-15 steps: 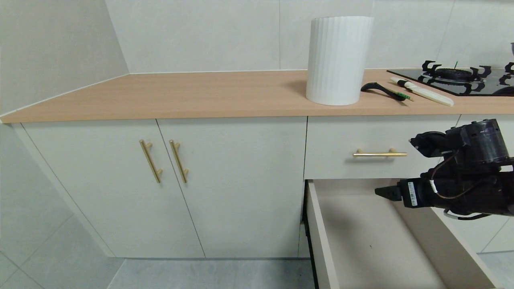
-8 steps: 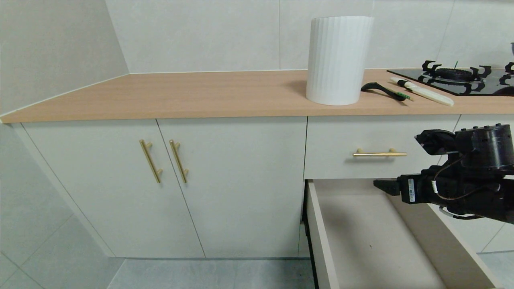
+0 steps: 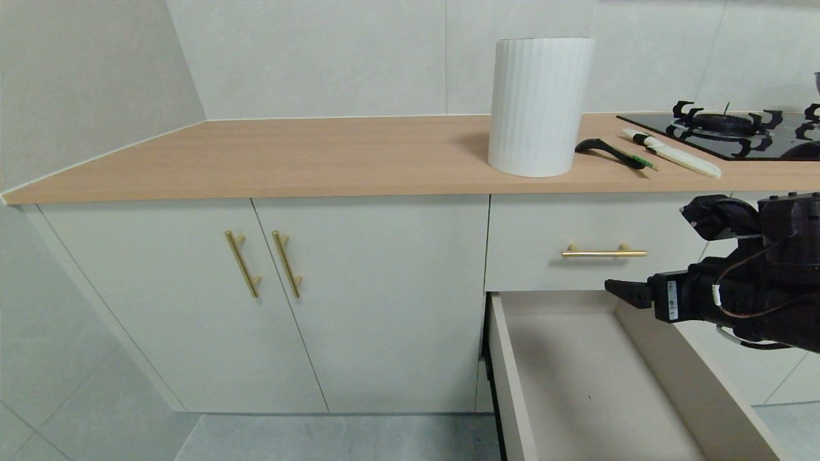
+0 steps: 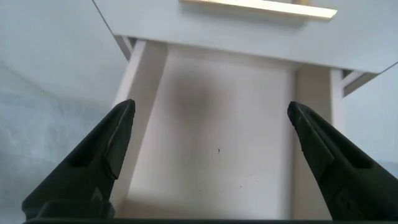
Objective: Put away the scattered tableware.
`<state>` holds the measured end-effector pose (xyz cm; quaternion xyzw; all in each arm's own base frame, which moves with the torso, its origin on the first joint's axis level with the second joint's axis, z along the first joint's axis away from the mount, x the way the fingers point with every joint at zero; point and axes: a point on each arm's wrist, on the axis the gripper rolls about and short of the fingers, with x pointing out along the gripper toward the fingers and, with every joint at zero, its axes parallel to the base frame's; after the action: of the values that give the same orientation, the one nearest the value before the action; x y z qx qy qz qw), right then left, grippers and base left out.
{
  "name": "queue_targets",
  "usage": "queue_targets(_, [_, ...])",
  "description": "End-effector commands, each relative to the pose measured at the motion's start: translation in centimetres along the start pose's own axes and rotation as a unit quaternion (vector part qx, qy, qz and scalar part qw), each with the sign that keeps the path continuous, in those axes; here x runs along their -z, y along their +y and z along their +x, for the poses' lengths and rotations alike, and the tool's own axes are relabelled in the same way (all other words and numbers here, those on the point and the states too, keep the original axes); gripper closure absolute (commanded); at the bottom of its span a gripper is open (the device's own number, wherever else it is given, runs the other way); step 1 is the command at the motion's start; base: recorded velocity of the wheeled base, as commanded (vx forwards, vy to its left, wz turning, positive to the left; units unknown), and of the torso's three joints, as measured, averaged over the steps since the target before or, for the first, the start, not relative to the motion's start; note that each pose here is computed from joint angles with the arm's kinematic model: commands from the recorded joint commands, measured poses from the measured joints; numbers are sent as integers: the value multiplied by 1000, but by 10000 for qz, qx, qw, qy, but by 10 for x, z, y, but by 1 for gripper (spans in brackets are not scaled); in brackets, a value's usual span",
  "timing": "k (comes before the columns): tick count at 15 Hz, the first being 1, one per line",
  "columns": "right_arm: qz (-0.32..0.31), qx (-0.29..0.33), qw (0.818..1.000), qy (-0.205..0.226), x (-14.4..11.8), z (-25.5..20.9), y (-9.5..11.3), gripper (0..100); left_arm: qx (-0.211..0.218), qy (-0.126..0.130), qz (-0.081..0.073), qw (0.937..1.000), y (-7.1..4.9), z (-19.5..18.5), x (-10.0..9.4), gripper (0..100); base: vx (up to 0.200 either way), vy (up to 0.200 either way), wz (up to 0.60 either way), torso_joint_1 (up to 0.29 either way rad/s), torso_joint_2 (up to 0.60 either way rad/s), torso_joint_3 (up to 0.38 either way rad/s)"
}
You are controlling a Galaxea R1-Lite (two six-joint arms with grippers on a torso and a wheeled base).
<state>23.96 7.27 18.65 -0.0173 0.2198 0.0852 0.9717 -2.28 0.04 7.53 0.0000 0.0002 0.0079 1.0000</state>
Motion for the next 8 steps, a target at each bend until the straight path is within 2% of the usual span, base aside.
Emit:
queue_targets(1, [3,-3,10000,-38,-1,-2,0,0,2,-10,0,10000,0,0,0,0,0,0,0,124,-310,-295])
queue_targets(8, [0,-2,10000,-15,0,0,0,0,-6,-10,0,10000,0,0,0,0,0,0,0,179,-505,-288])
